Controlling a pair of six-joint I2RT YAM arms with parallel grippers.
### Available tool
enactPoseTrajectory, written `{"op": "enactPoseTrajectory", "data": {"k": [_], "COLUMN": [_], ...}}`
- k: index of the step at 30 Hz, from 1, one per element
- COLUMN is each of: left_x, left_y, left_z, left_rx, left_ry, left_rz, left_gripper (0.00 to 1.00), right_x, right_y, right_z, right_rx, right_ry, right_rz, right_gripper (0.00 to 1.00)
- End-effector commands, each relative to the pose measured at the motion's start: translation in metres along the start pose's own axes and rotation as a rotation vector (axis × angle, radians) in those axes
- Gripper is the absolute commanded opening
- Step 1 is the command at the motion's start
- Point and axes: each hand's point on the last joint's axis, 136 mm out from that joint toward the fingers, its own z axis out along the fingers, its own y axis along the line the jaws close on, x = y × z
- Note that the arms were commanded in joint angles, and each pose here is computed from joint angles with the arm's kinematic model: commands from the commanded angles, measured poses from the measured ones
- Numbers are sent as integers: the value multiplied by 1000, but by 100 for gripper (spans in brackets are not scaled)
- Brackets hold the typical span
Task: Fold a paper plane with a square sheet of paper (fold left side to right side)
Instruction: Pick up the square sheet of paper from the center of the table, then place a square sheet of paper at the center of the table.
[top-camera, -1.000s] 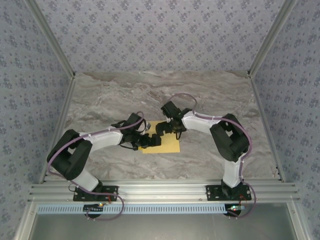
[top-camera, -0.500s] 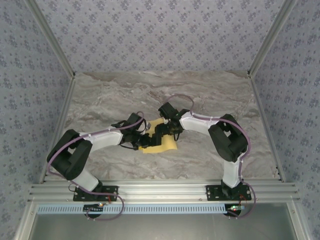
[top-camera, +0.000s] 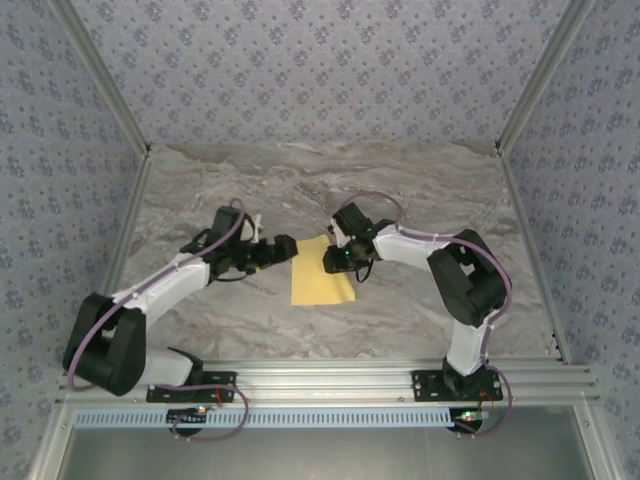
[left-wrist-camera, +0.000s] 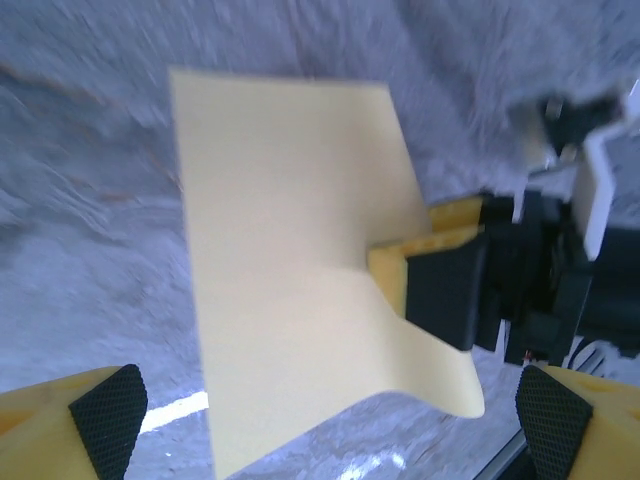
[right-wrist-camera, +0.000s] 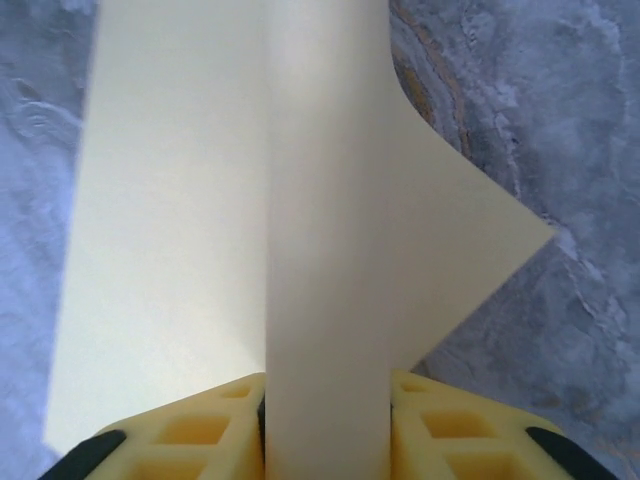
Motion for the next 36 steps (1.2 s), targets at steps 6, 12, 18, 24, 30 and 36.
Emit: {"op": "enactPoseTrajectory", "data": {"k": [6,12,18,24,30,36], "left_x": [-26,-44,-59,-67,-70,-66], "left_y": [-11,-52,-101,-149,-174,-195], "left_z": [-47,-77,-98,-101,-101,-114], "left_rx": [207,397,546,621,685,746], "left_ry": [-99,-154,-168,-153,-146,-167], "left_rz": [-31,40,138,243,277,328], "left_gripper": [98,98,98,98,98,98], "right_x": [-41,-70,-82,-83,-80,-77], "right_y": [33,28,52,91,126,151], "right_z": [-66,-152,-230,-277,-301,-316], "right_rx": [-427,-638,-746,-824,-887,-933], "right_ry": [-214,-415,-527,-582,-587,-583], "right_rz": [36,27,-42,-114,-162,-198], "right_gripper": [22,22,22,22,22,22]}}
